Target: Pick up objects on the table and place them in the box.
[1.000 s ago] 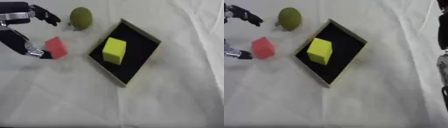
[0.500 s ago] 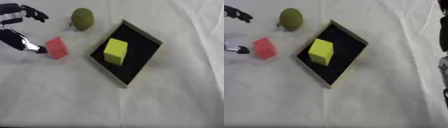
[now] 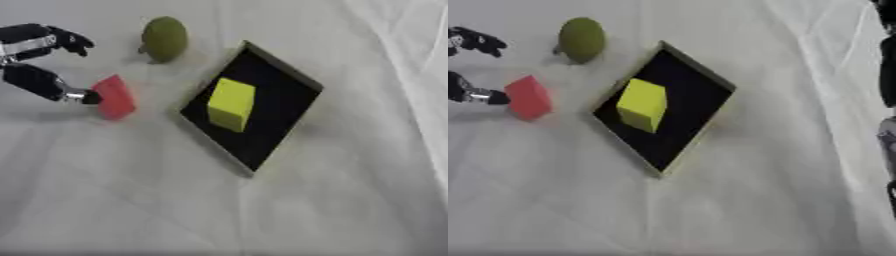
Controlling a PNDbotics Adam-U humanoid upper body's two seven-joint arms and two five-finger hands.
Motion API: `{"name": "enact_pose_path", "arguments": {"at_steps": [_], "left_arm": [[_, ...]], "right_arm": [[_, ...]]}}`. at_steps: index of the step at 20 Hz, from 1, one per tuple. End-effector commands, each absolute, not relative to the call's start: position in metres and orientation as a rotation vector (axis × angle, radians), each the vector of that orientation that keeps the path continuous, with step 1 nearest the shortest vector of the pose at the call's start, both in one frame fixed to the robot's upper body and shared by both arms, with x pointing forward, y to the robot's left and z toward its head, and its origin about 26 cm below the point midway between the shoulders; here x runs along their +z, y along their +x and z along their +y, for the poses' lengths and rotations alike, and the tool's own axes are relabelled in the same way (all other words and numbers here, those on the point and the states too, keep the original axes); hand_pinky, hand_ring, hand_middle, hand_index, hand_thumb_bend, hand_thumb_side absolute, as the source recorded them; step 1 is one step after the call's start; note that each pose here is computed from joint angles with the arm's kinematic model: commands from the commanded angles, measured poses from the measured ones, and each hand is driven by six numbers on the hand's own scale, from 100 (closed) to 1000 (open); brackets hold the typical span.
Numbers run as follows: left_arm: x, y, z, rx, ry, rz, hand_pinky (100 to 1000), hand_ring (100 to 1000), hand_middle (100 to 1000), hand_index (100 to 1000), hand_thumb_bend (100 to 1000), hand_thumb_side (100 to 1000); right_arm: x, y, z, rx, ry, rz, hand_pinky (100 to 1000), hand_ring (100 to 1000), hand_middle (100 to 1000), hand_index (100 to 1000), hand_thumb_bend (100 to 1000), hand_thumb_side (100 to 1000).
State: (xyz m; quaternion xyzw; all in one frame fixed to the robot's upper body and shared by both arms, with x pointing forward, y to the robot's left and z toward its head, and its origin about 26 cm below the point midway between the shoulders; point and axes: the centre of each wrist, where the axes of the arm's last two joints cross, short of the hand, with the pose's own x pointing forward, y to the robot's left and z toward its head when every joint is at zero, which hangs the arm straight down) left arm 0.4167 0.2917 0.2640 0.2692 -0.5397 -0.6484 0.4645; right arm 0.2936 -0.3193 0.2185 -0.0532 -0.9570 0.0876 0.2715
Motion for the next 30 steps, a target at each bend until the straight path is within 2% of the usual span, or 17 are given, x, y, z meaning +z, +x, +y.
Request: {"name": "enact_pose_path", "arguments": {"at_steps": [1,3,4,5,10,17,30], "left_arm": [[0.287,0.41,0.296,-1.6,0.682,-1.355,958,904,795,943,681,587],[0.295,0.406,0.296,-1.602,0.685,-1.369,959,904,795,943,670,590],[0.298,0.405,0.295,-1.601,0.685,-1.379,959,904,795,943,658,645],[0.302,0.403,0.295,-1.6,0.685,-1.388,959,904,795,943,663,591],[0.305,0.4,0.288,-1.611,0.652,-1.397,957,902,792,939,662,605],[0.289,0.411,0.272,-1.623,0.65,-1.356,974,910,783,922,723,600],[0.263,0.429,0.266,-1.631,0.667,-1.259,983,919,789,924,751,606]], "right_arm": [[0.225,0.29,-0.319,0.264,-0.149,-2.594,840,873,709,772,100,664],[0.225,0.29,-0.319,0.266,-0.149,-2.591,840,873,709,773,100,664],[0.225,0.29,-0.319,0.266,-0.149,-2.59,840,873,709,773,100,654],[0.225,0.29,-0.319,0.268,-0.148,-2.588,840,874,709,773,100,664],[0.224,0.29,-0.319,0.275,-0.146,-2.58,841,874,710,773,100,664],[0.224,0.29,-0.318,0.274,-0.134,-2.573,842,875,710,774,100,665],[0.223,0.291,-0.317,0.27,-0.123,-2.57,843,876,710,775,100,666]]}}
